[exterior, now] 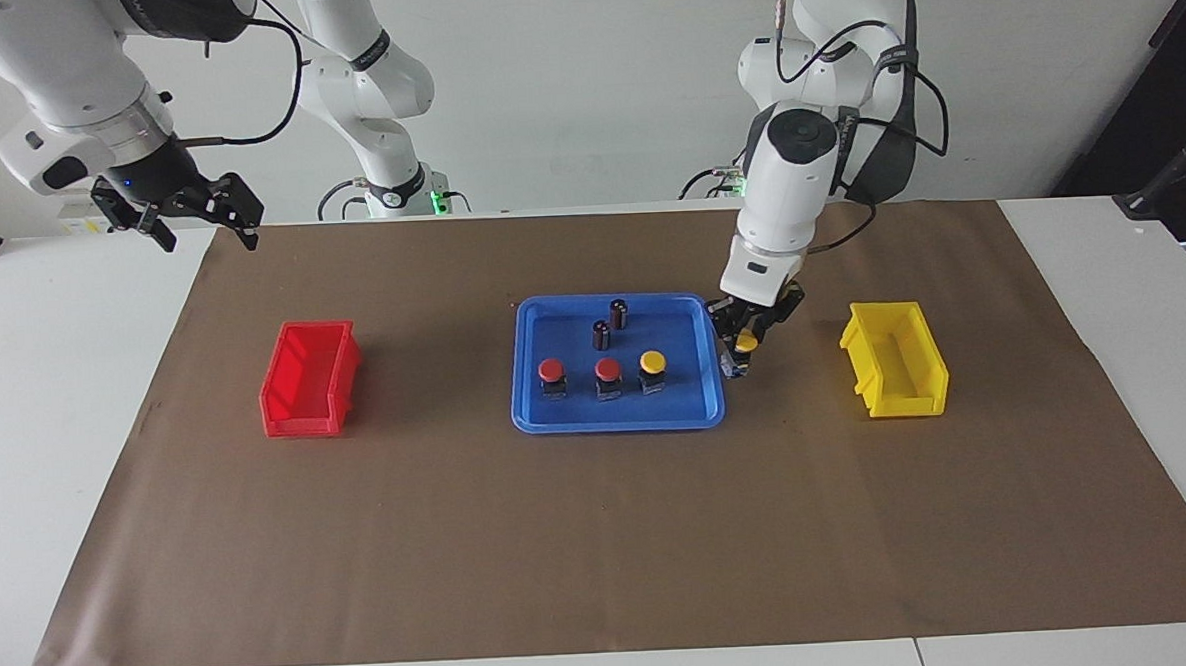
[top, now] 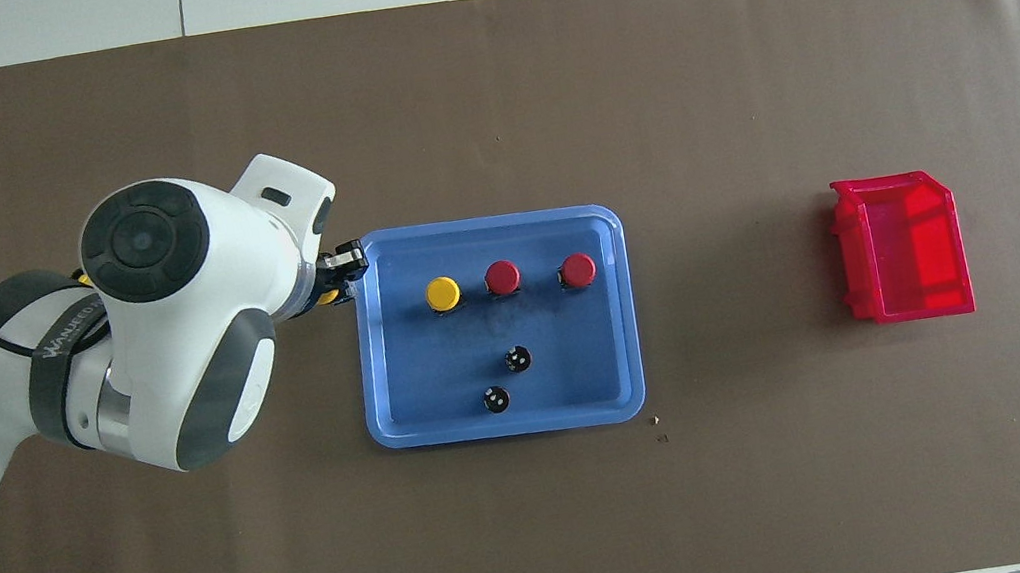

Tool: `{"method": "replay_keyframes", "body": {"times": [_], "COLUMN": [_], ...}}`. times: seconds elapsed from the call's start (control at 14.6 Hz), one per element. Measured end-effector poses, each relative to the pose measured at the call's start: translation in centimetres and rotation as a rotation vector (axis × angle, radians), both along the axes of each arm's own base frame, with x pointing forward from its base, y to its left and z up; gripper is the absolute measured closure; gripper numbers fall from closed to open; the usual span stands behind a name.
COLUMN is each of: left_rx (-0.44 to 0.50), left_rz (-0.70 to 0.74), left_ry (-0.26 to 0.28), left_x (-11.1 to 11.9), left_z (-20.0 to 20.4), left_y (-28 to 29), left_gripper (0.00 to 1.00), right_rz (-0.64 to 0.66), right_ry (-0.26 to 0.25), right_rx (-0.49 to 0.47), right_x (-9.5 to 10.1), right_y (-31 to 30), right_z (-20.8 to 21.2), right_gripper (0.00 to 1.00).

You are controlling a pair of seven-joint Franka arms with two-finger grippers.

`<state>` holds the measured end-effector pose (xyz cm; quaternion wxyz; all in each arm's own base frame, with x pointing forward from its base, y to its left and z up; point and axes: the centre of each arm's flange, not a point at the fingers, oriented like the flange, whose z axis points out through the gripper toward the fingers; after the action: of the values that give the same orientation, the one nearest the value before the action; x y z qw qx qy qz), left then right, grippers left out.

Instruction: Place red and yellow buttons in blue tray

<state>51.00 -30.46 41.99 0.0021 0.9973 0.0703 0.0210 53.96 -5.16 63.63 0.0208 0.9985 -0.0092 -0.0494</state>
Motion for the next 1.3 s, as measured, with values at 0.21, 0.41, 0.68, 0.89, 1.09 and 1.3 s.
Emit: {"method": "replay_keyframes", "body": {"times": [0.21, 0.41, 0.68, 0.89, 1.09, 1.3], "left_rx": [0.014, 0.006, 0.003, 0.009, 0.022, 0.040], "left_rz": [-0.014, -0.019, -0.016, 0.004, -0.024, -0.160], "left_ry": [0.026, 0.015, 0.010, 0.012, 0.013, 0.040], "left_x": [-1.1, -1.7, -1.7, -0.2, 3.0, 5.9], "left_z": [-2.4, -5.0, -5.5, -2.4, 3.8, 8.6], "left_y": [-2.1, -2.1, -1.9, -1.6, 2.5, 10.2], "left_gripper": [0.59, 0.59, 0.41, 0.10, 0.00, 0.00], "right_rz": [0.000, 0.001, 0.007, 0.009, 0.014, 0.022], "right_ry": [0.001, 0.001, 0.001, 0.001, 0.001, 0.000], "right_rx": [-0.001, -0.002, -0.002, -0.002, -0.002, -0.002], "right_x": [0.0, 0.0, 0.0, 0.0, 0.1, 0.1], "right_y": [0.0, 0.0, 0.4, 0.4, 0.7, 1.1], "right_z": [-0.1, -0.1, -0.1, -0.1, -0.1, 0.0], "right_gripper": [0.00, 0.00, 0.00, 0.00, 0.00, 0.00]}}
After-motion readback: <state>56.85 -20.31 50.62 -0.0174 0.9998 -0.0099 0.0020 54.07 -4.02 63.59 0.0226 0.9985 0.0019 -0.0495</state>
